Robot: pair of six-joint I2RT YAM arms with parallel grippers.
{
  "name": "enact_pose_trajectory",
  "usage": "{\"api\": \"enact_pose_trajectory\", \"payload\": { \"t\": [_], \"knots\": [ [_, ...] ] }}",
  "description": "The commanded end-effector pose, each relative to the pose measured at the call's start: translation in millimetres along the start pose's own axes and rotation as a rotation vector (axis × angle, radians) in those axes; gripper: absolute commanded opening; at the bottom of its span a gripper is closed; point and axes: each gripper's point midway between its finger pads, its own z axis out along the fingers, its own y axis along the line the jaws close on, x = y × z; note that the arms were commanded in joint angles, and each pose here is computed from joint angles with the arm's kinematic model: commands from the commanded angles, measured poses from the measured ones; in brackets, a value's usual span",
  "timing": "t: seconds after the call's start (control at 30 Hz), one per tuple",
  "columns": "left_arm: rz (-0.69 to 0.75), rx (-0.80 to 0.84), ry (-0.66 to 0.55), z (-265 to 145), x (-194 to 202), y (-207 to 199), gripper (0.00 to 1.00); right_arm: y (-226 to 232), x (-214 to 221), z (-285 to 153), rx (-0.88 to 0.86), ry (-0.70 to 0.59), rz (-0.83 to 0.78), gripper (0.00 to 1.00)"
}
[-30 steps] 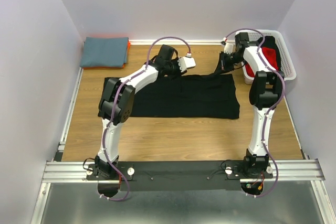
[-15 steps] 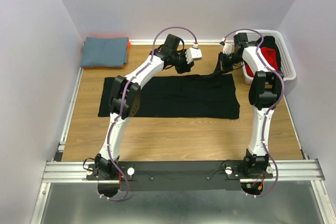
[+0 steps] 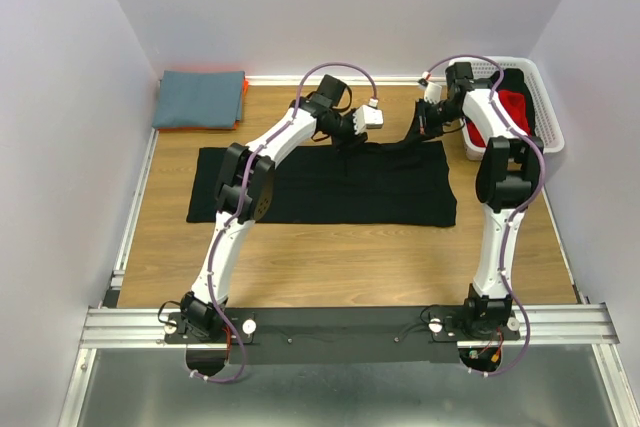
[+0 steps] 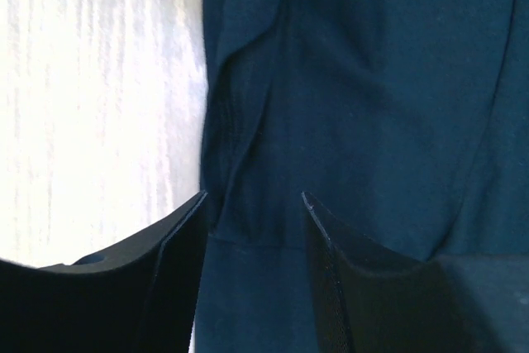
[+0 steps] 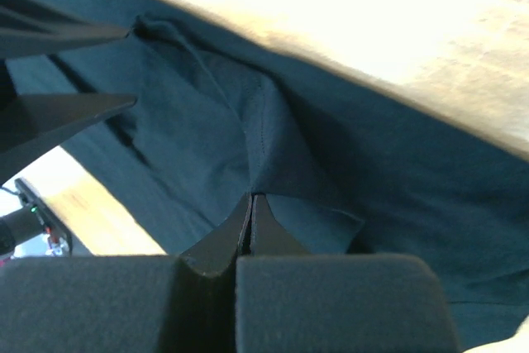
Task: Fold and stack the t-shirts
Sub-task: Fold the tshirt
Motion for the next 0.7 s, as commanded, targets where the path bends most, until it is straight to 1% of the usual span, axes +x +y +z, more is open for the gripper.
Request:
{"api": "enact_pose_trajectory", "payload": {
  "t": [0.0,0.37,0.67],
  "knots": [
    [0.022,0.021,-0.006,6,-2,-2,0.56,28,-1,-16,-0.059,-0.026,-0.024,0.01],
    [0.073,0.020,0.018,16,3,-4,0.55,37,14,-22,-0.081,-0.008,-0.012,0.01],
    [0.112,0.006,0.028,19,2,-6,0.51,45,19,-28,-0.092,-0.009,-0.012,0.01]
  ]
}}
